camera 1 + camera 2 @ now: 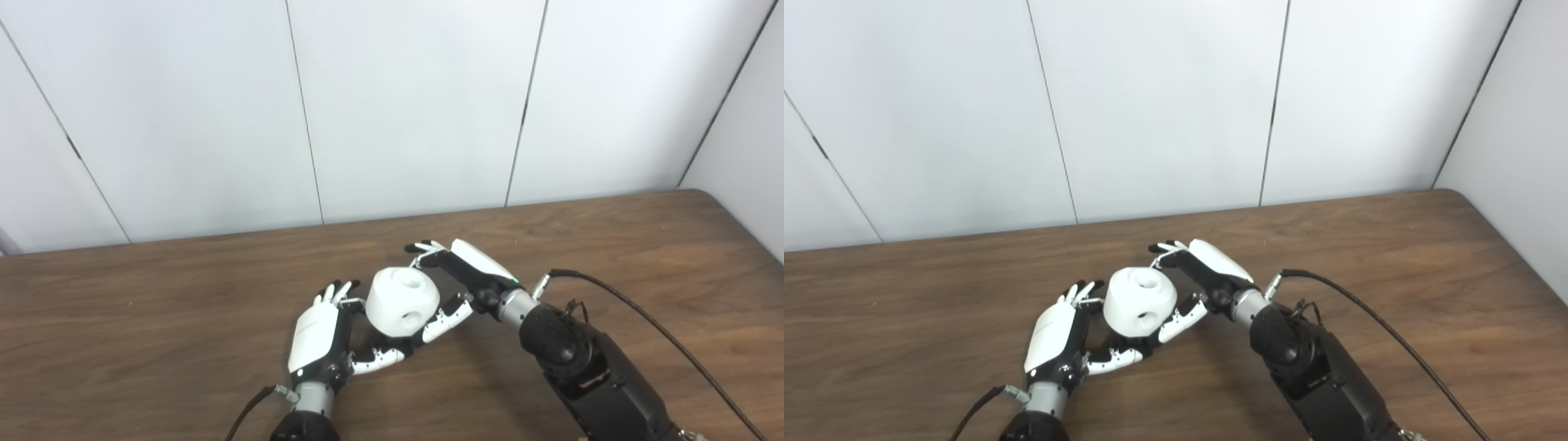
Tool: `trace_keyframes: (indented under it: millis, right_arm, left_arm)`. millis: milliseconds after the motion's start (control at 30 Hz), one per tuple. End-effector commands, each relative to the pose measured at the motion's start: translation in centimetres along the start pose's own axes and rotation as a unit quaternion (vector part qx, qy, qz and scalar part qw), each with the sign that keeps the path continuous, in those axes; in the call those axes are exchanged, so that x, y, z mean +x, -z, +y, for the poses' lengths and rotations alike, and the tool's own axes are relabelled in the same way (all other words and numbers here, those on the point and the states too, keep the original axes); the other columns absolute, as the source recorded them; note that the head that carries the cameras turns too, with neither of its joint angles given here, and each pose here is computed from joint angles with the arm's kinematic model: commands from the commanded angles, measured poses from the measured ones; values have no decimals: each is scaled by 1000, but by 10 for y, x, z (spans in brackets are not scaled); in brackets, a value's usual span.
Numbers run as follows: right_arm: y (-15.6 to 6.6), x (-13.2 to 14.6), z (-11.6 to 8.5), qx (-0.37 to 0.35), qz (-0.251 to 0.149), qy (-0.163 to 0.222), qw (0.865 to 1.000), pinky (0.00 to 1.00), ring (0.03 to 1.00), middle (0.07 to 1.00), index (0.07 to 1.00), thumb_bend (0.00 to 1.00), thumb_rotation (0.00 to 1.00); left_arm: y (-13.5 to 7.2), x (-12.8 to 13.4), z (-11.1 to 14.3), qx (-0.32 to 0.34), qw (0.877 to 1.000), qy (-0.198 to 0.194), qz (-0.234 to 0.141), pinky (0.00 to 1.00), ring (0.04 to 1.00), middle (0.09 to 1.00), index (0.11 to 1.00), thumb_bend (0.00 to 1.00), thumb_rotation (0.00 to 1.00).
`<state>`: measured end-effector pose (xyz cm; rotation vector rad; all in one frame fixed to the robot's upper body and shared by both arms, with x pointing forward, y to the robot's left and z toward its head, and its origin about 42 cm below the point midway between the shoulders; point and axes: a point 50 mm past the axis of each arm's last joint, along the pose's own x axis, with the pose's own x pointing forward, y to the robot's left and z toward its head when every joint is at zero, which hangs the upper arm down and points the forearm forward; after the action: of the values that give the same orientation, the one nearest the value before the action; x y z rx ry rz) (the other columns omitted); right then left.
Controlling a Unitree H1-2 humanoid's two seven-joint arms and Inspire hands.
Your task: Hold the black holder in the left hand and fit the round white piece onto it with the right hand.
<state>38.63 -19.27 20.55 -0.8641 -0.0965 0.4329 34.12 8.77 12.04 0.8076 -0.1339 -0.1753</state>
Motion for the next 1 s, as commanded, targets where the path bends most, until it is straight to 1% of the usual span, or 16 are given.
trace_keyframes:
  millis: [0,267,433,467,500,567,633,767,967]
  right_arm:
    - [-14,8,-3,-7,-25,-2,1000,996,1000,935,476,512,129]
    - [-14,9,-3,-2,-21,-3,1000,1000,1000,941,478,514,130]
    - [-15,7,-9,-10,-10,-13,1000,1000,1000,969,492,519,141]
    - [-16,7,-11,-10,-9,-16,1000,1000,1000,982,607,734,188]
    - [-16,6,-13,-9,-10,-22,1000,1000,1000,987,646,807,204]
    - [-15,4,-16,-3,-10,-31,999,1000,1000,998,764,952,281]
    - [-15,2,-20,8,-11,-36,999,1000,1000,1000,821,989,317]
    - [-14,1,-24,15,-9,-42,999,1000,1000,1000,921,1000,372]
    - [-14,0,-28,19,-13,-44,999,1000,1000,1000,977,1000,367]
  left_arm:
    - [-16,-9,-27,-15,999,50,-10,1000,1000,927,480,522,50]
    - [-18,-9,-29,-18,999,51,-9,1000,1000,926,479,522,49]
    - [-16,-8,-30,-19,999,50,-7,1000,1000,927,480,522,49]
    - [-15,-8,-30,-19,998,51,-6,1000,1000,929,480,522,49]
    - [-15,-8,-30,-19,998,51,-6,1000,1000,929,480,522,49]
    - [-15,-8,-30,-19,999,51,-5,1000,1000,930,480,522,49]
    - [-14,-7,-29,-18,999,50,-7,1000,1000,930,480,522,49]
    - [-15,-6,-29,-17,999,50,-5,1000,1000,931,480,522,50]
    - [-14,-6,-29,-18,999,50,-5,1000,1000,931,480,522,49]
